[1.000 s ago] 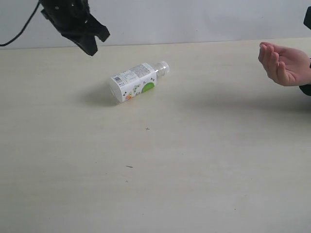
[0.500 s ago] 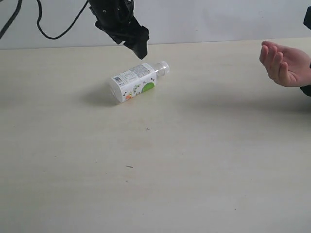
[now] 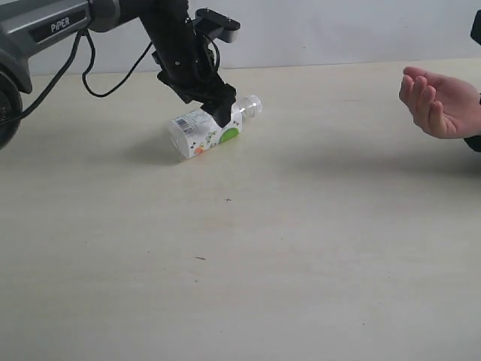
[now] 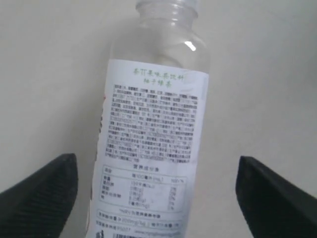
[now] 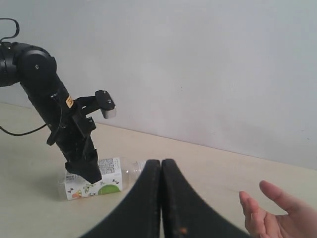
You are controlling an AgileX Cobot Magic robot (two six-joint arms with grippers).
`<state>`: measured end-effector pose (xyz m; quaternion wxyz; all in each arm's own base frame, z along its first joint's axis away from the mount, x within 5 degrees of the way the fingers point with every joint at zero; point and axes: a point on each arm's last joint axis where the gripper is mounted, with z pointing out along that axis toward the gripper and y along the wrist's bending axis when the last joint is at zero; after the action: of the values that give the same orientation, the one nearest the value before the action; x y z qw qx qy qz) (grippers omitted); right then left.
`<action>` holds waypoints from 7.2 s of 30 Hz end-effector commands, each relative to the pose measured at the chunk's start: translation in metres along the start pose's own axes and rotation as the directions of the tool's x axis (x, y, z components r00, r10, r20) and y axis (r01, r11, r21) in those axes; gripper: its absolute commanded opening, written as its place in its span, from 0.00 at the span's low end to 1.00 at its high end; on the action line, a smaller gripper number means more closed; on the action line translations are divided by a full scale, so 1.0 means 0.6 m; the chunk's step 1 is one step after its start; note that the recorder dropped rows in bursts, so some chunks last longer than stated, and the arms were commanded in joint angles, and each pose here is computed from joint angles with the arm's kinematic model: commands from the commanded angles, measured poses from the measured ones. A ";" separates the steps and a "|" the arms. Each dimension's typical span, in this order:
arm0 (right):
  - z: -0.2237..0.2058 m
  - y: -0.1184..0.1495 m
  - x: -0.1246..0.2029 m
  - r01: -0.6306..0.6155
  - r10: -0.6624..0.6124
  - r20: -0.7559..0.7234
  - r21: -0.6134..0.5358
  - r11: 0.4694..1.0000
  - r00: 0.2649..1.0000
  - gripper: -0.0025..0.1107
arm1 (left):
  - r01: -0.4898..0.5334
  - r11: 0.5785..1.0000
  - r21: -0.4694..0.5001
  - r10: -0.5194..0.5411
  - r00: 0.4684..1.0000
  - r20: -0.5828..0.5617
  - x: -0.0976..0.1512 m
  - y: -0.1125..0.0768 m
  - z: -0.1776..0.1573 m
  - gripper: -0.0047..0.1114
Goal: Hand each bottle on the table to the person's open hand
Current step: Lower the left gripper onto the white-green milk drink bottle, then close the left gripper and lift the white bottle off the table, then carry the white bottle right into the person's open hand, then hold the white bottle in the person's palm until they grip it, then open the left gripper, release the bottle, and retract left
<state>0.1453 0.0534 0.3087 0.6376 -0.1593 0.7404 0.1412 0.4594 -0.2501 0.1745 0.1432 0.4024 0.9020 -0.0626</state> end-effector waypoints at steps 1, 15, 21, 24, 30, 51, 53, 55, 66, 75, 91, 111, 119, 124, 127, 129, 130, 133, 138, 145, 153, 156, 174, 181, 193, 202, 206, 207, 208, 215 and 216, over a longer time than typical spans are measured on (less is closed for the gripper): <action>-0.001 -0.001 0.002 -0.002 0.002 -0.001 0.010 1.000 1.000 0.02 | 0.002 1.000 -0.025 -0.002 1.000 0.018 -0.002 0.005 0.023 0.76; -0.001 -0.001 0.002 -0.002 0.002 -0.001 0.010 1.000 1.000 0.02 | 0.009 1.000 -0.013 -0.009 1.000 -0.021 0.010 0.008 0.071 0.68; -0.001 -0.001 0.002 -0.002 0.002 -0.001 0.010 1.000 1.000 0.02 | 0.009 1.000 -0.003 -0.009 0.999 -0.046 0.013 0.006 0.069 0.35; -0.001 -0.001 0.002 -0.002 0.002 -0.001 0.010 1.000 1.000 0.02 | 0.009 1.000 0.004 -0.009 0.998 -0.061 0.015 0.005 0.064 0.08; -0.001 -0.001 0.002 -0.002 0.002 -0.001 0.010 1.000 1.000 0.02 | 0.065 0.998 0.003 -0.065 0.996 -0.065 0.013 0.003 0.044 0.04; -0.001 -0.001 0.002 -0.002 0.002 -0.001 0.010 1.000 1.000 0.02 | 0.322 0.947 0.019 -0.322 0.946 0.028 -0.022 -0.052 -0.019 0.04; -0.001 -0.001 0.002 -0.002 0.002 -0.001 0.010 1.000 1.000 0.02 | 0.340 0.940 0.026 -0.341 0.939 0.036 -0.028 -0.066 -0.020 0.04; -0.001 -0.001 0.002 -0.002 0.002 -0.001 0.010 1.000 1.000 0.02 | 0.344 0.938 0.031 -0.345 0.937 0.046 -0.033 -0.078 -0.025 0.04; -0.001 -0.001 0.002 -0.002 0.002 -0.001 0.010 1.000 1.000 0.02 | 0.381 0.921 0.077 -0.389 0.910 0.141 -0.059 -0.133 -0.077 0.04; -0.001 -0.001 0.002 -0.002 0.002 -0.001 0.010 1.000 1.000 0.02 | 0.384 0.914 0.132 -0.404 0.892 0.201 -0.076 -0.177 -0.105 0.04; -0.001 -0.001 -0.002 0.017 -0.017 0.006 0.010 1.000 1.000 0.02 | 0.365 0.848 0.384 -0.479 0.837 0.264 -0.108 -0.260 -0.118 0.04; -0.115 0.013 -0.006 -0.054 0.041 0.267 0.042 0.998 0.963 0.02 | 0.389 0.751 0.533 -0.599 0.741 0.303 -0.132 -0.316 -0.115 0.04; -0.180 0.026 0.043 -0.058 0.042 0.419 0.025 0.998 0.907 0.02 | 0.419 0.653 0.631 -0.686 0.681 0.258 -0.143 -0.345 -0.068 0.04; -0.183 0.034 0.074 -0.085 0.092 0.422 -0.036 0.996 0.902 0.02 | 0.441 0.591 0.676 -0.740 0.630 0.236 -0.148 -0.364 -0.030 0.04; -0.178 0.040 0.083 -0.071 0.095 0.401 -0.074 0.995 0.911 0.02 | 0.467 0.514 0.719 -0.793 0.579 0.191 -0.151 -0.370 -0.014 0.04; -0.176 0.043 0.087 -0.064 0.096 0.393 -0.093 0.994 0.914 0.02 | 0.481 0.472 0.739 -0.816 0.555 0.160 -0.152 -0.373 -0.007 0.04; -0.176 0.044 0.087 -0.061 0.096 0.390 -0.101 0.993 0.916 0.02 | 0.490 0.456 0.743 -0.824 0.547 0.145 -0.151 -0.374 -0.001 0.04; -0.176 0.049 0.088 -0.047 0.096 0.386 -0.133 0.990 0.918 0.02 | 0.508 0.416 0.754 -0.844 0.523 0.114 -0.151 -0.374 0.011 0.04; -0.177 0.056 0.089 -0.029 0.095 0.380 -0.176 0.984 0.920 0.02 | 0.540 0.317 0.780 -0.892 0.448 0.052 -0.152 -0.372 0.032 0.04; -0.178 0.060 0.089 -0.020 0.094 0.377 -0.196 0.980 0.921 0.02 | 0.555 0.315 0.770 -0.899 0.434 0.055 -0.149 -0.366 0.054 0.04; -0.178 0.060 0.089 -0.025 0.099 0.376 -0.198 0.980 0.921 0.02 | 0.558 0.307 0.771 -0.905 0.423 0.054 -0.150 -0.361 0.056 0.38; -0.178 0.060 0.089 -0.025 0.099 0.376 -0.198 0.980 0.921 0.02 | 0.556 0.306 0.772 -0.907 0.418 0.059 -0.150 -0.360 0.055 0.51; -0.178 0.060 0.089 -0.026 0.101 0.376 -0.199 0.980 0.921 0.02 | 0.540 0.332 0.773 -0.895 0.438 0.078 -0.150 -0.361 0.055 0.78; -0.178 0.060 0.089 -0.026 0.101 0.376 -0.200 0.979 0.921 0.02 | 0.441 0.436 0.784 -0.815 0.563 0.137 -0.156 -0.357 -0.024 0.79; -0.178 0.060 0.089 -0.026 0.101 0.376 -0.200 0.979 0.921 0.02 | 0.269 0.659 0.703 -0.554 0.805 0.211 -0.129 -0.322 -0.124 0.32; -0.178 0.060 0.089 -0.026 0.101 0.376 -0.200 0.979 0.921 0.02 | 0.126 0.744 0.656 -0.398 0.873 0.283 -0.115 -0.324 -0.170 0.05; -0.177 0.059 0.089 -0.027 0.101 0.376 -0.196 0.980 0.921 0.02 | 0.074 0.774 0.629 -0.346 0.881 0.322 -0.105 -0.322 -0.188 0.05; -0.177 0.059 0.089 -0.028 0.101 0.377 -0.194 0.981 0.921 0.02 | 0.056 0.781 0.622 -0.327 0.885 0.331 -0.101 -0.322 -0.192 0.05; -0.177 0.059 0.089 -0.028 0.101 0.377 -0.194 0.981 0.921 0.02 | 0.037 0.790 0.612 -0.304 0.890 0.339 -0.095 -0.323 -0.194 0.05; -0.177 0.059 0.089 -0.028 0.101 0.377 -0.194 0.981 0.921 0.02 | -0.072 0.851 0.521 -0.224 0.847 0.482 0.014 -0.312 -0.194 0.05; -0.177 0.059 0.089 -0.028 0.101 0.377 -0.194 0.981 0.921 0.02 | -0.080 0.869 0.489 -0.218 0.825 0.521 0.055 -0.310 -0.192 0.05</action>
<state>0.0279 0.0387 0.2731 0.7476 -0.1595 0.5895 0.2612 0.2904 -0.3475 0.2696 0.2365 0.3572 0.8038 -0.4128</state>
